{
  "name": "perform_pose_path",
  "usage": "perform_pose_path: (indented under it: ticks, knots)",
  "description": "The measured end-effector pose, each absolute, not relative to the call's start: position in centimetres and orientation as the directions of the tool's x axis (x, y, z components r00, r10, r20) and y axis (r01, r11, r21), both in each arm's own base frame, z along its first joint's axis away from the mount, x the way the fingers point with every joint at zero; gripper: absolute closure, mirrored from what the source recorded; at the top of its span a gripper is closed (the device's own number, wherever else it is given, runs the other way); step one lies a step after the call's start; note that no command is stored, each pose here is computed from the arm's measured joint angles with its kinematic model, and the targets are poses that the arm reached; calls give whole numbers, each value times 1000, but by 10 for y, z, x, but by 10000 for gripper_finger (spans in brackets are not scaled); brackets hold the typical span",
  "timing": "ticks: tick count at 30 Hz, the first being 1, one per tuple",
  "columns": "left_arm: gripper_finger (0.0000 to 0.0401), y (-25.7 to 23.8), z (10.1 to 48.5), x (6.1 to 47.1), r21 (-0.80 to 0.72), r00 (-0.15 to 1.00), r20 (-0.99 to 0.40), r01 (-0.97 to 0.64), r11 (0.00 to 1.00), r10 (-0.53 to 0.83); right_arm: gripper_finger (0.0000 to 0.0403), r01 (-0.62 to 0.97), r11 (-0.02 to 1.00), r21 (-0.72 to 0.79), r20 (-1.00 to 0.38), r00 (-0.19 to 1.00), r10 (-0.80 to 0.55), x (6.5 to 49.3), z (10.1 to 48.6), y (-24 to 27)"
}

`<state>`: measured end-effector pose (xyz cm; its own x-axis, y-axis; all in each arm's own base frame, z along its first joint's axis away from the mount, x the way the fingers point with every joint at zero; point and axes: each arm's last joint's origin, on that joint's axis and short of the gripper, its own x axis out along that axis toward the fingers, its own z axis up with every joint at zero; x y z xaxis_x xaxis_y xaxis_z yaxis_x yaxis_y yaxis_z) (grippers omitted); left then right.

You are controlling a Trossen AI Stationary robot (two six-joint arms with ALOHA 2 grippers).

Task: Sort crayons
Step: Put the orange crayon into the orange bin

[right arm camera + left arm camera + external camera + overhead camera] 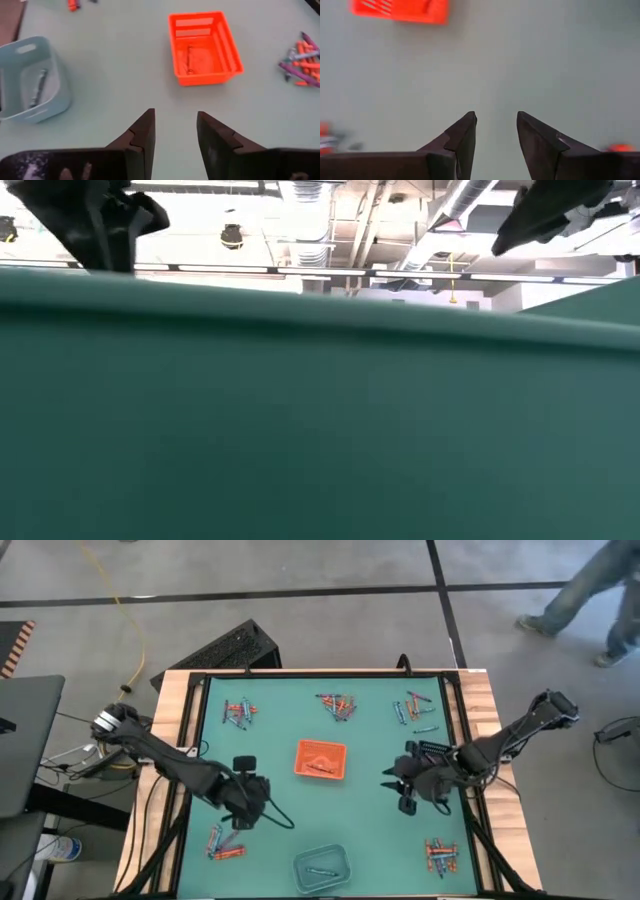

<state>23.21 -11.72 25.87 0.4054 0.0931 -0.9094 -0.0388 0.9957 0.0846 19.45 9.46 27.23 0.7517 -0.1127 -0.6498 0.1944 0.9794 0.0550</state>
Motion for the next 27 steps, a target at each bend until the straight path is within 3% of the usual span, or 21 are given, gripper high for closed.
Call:
perform_pose_path:
  ticks: [4,11,21,27]
  knots:
    - [272,-125,253,220,-58,358,-933,-70,996,-29,266,143,988,56,-647,759,-73,190,273,104]
    - [272,-168,229,198,-110,231,-969,-79,991,-90,266,91,994,54,-644,764,-35,184,273,115]
    - [272,-243,196,174,-211,271,-939,38,977,-213,266,98,994,46,-637,769,-46,184,273,115]
    - [272,-259,169,168,-157,237,-959,3,988,-154,266,106,993,55,-616,786,-50,185,275,116]
